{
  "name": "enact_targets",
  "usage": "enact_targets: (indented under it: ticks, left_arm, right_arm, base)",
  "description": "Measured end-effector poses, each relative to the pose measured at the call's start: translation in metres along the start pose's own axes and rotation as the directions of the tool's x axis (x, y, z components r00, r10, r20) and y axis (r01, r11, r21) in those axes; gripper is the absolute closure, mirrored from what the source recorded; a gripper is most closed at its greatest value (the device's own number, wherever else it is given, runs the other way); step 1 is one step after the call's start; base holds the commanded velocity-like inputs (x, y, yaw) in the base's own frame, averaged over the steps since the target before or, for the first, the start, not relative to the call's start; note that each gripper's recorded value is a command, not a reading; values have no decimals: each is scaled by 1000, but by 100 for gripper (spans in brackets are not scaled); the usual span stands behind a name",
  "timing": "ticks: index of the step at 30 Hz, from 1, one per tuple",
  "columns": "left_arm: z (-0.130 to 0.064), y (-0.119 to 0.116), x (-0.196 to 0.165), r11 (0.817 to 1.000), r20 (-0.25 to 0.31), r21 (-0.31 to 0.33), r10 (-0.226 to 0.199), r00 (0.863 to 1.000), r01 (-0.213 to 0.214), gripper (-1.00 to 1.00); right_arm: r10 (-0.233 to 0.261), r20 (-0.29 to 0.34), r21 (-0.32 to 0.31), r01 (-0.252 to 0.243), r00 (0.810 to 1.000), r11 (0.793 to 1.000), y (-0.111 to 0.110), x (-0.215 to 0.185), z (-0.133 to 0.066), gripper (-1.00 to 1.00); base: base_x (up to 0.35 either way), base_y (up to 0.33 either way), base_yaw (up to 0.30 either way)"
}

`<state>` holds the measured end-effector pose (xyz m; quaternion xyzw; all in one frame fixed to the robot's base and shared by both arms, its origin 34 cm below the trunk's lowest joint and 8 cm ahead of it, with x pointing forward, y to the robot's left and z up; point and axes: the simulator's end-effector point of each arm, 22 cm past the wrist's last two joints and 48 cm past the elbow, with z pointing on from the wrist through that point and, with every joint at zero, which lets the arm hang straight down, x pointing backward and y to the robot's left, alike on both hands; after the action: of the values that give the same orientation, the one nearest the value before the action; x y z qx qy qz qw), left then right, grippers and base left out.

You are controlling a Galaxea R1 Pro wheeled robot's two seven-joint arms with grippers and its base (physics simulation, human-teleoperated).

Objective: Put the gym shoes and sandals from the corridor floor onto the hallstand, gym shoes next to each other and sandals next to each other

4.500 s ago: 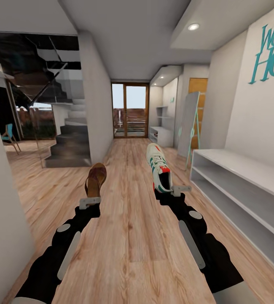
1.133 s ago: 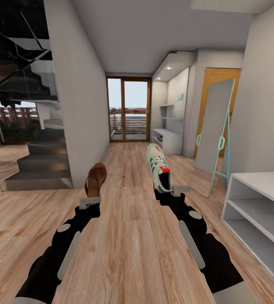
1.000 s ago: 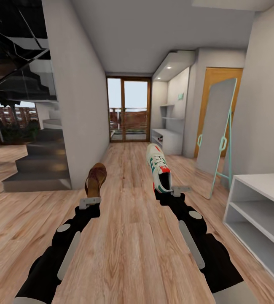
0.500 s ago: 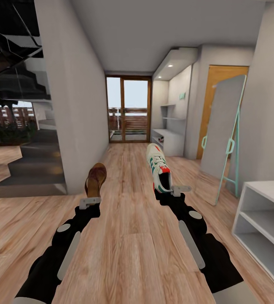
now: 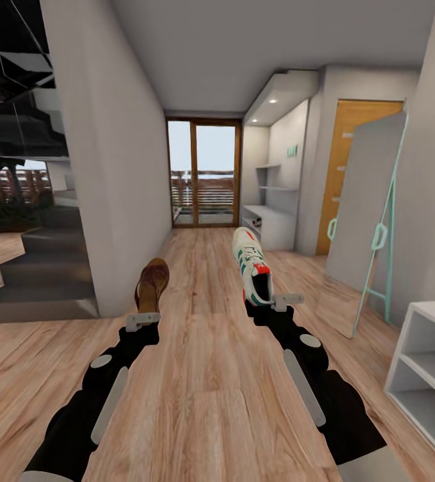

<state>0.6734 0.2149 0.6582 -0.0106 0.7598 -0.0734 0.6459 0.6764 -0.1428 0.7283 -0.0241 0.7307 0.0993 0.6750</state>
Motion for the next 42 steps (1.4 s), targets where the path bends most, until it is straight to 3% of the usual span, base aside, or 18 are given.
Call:
enact_targets:
  ticks: [42]
  left_arm:
    - [0, 0, 0, 1000, 0, 0, 0, 1000, 0, 100]
  right_arm:
    - [-2, 0, -1, 2, 1000, 1000, 1, 0, 0, 100]
  base:
    - [346, 0, 0]
